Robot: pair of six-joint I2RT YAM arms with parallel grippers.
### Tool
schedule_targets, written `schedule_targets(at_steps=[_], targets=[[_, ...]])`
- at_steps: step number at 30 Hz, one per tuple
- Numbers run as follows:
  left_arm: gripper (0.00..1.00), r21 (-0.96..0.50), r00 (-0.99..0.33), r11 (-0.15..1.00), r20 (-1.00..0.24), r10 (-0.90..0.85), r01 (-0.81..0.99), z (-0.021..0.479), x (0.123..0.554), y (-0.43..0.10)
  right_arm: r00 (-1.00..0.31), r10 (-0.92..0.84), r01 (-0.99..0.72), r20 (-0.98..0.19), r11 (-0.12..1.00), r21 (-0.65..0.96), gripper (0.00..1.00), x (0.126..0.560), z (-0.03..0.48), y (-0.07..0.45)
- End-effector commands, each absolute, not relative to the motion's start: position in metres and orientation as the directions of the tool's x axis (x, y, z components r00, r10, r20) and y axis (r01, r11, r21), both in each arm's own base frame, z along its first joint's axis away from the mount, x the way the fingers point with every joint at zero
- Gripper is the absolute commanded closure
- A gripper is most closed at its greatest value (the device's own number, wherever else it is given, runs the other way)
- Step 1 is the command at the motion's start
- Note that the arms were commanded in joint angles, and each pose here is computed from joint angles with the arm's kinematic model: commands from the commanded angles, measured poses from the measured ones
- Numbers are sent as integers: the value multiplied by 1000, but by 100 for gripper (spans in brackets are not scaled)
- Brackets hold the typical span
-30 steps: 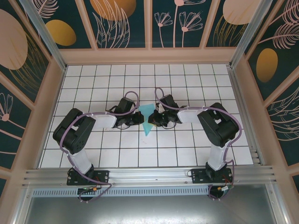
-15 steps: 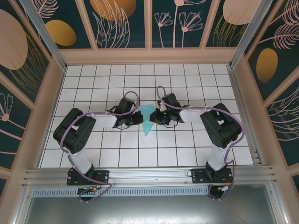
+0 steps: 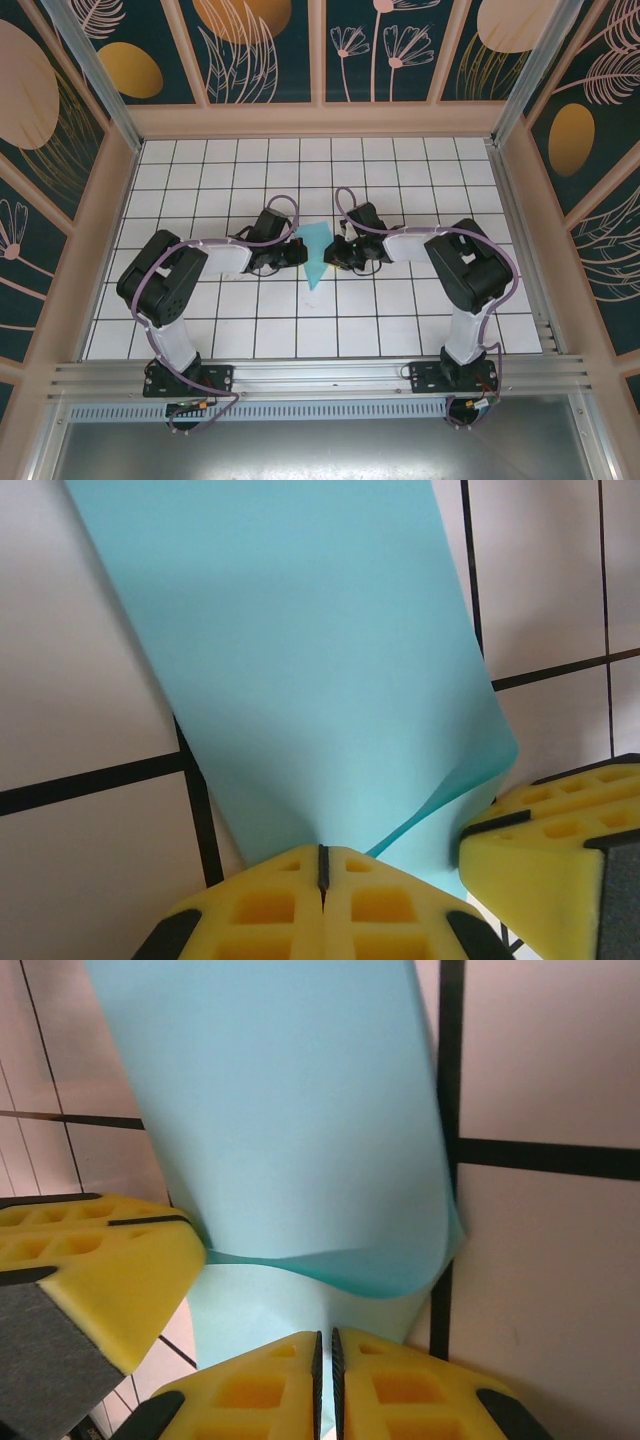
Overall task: Fold a paper plane with a square sheet of paper (pick it up from the middle)
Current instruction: Third fold the triangle at the center of the table.
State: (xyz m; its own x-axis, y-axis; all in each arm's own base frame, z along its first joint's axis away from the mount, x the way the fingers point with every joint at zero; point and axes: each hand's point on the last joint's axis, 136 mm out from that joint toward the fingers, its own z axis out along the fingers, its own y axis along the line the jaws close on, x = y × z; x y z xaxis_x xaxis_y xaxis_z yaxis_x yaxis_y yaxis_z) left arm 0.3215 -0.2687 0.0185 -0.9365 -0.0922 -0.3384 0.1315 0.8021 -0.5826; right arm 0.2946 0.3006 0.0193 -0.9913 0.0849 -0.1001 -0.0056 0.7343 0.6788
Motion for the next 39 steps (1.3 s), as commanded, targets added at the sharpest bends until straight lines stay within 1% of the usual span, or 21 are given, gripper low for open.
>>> schedule_targets(at_steps=[1,4,8,12,20,26,39], targets=[[96,-573,-932,807,-352,-82,146,18,327,-270,-992,83,2,-96,764,646,86,295,9,293],[96,-574,-931,805,-357,-81,149,19,328,-271,-990,78,-21,-120,748,664,86,298,20,295],[97,-569,-929,809,-359,-84,147,18,329,-270,-980,53,-100,-191,699,708,86,297,48,304],[97,-565,-931,813,-355,-88,139,16,330,-269,-975,-2,-167,-222,668,725,86,284,62,317],[97,-553,-931,824,-351,-97,123,11,329,-265,-973,-103,-222,-205,643,733,86,253,57,344],[97,-551,-930,825,-355,-93,128,13,329,-265,-973,-154,-232,-173,644,729,87,234,46,351],[98,-529,-929,841,-356,-100,113,9,329,-260,-974,-190,-221,-123,677,703,87,220,21,351]])
